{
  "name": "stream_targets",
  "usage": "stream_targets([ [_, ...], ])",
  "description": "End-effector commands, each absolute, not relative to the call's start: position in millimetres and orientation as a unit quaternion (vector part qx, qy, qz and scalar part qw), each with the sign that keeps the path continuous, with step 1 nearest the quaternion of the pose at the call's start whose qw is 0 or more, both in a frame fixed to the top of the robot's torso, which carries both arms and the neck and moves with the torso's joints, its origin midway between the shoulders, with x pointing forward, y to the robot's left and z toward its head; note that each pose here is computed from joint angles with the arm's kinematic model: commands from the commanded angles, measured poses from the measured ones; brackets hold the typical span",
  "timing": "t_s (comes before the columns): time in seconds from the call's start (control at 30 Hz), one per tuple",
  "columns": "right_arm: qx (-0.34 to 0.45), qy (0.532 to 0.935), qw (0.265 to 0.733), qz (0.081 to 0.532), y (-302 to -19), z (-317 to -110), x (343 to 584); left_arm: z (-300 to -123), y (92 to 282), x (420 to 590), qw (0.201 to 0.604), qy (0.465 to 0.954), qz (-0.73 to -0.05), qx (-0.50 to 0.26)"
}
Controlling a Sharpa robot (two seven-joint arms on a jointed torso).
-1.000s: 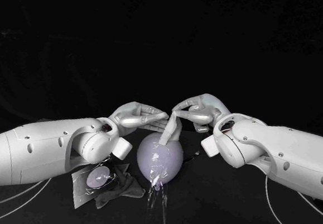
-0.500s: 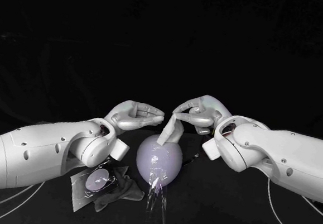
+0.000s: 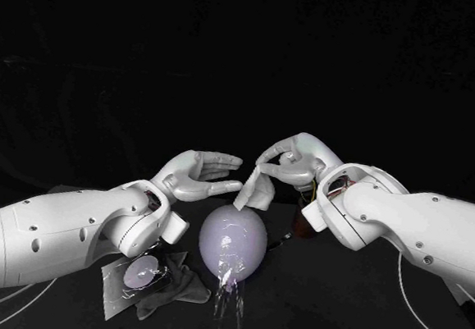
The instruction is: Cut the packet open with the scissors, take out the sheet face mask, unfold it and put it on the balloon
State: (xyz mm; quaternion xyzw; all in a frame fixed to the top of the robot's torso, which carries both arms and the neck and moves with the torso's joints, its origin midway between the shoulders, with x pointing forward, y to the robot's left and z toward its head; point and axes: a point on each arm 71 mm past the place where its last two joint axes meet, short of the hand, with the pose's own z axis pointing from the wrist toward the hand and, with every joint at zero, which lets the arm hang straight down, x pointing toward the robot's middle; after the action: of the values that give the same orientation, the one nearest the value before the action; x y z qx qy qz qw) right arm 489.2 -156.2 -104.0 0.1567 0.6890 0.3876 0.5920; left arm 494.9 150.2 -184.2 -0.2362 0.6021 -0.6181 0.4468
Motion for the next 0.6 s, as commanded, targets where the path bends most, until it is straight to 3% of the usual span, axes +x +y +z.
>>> stream_targets([
  [0.03, 0.090, 0.694, 0.628, 0.340, -152.7, -98.9, 492.2, -179.5, 141.3, 491.8, 0.479, 0.597, -0.615, -0.187],
  [0.6, 0.047, 0.704, 0.650, 0.282, -137.6, -96.1, 500.6, -186.3, 128.0, 502.6, 0.507, 0.611, -0.563, -0.228],
])
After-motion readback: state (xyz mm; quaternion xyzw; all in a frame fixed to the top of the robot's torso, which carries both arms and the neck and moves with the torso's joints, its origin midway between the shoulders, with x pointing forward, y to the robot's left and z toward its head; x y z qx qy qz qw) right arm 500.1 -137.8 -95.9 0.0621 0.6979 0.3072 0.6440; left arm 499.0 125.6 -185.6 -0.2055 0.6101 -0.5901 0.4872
